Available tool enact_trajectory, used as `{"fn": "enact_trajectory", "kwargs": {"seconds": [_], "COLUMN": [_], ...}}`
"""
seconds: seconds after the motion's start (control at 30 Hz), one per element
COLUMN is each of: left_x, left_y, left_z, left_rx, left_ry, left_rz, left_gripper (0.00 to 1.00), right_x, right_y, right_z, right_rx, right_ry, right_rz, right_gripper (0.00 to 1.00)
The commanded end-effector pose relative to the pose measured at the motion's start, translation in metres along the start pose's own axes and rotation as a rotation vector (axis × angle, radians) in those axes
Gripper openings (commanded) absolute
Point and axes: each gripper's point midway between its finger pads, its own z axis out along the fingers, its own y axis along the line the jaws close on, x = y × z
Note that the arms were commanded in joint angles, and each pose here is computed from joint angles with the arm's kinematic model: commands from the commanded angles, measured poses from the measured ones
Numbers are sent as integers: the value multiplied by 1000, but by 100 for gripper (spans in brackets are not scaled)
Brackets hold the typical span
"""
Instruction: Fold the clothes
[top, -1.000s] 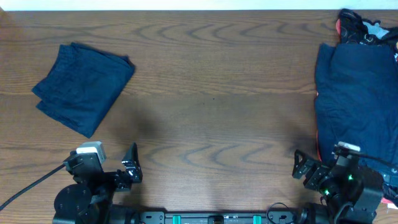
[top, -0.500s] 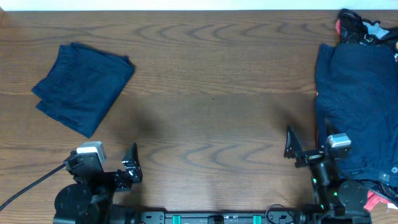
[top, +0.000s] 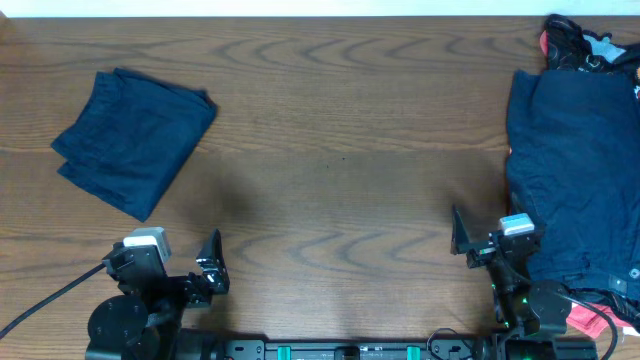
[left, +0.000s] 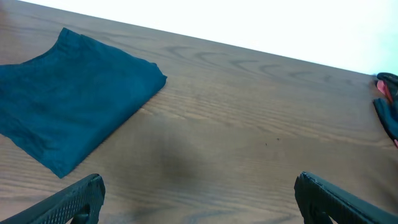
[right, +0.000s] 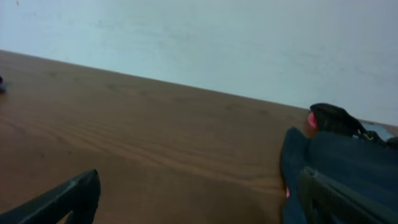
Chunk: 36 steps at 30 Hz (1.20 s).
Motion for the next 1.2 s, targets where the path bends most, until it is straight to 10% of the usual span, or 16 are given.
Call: {"fn": "enact_trajectory", "kwargs": {"seconds": [0.0, 0.73, 1.17], "left_x": [0, 2, 60], "left_y": [1, 6, 58], "left_z": [0, 0, 37], "left_rx": [-5, -31, -220], "left_ry": [-2, 1, -25], "left_rz": [10, 37, -20], "left_gripper": [98, 98, 98], "right_x": [1, 1, 1], "right_y": [4, 4, 4], "right_z": [0, 0, 0], "right_rx": [-16, -16, -16], "right_ry": [1, 2, 2], "right_rz": [-24, -24, -24], "right_gripper": [99, 99, 99]}}
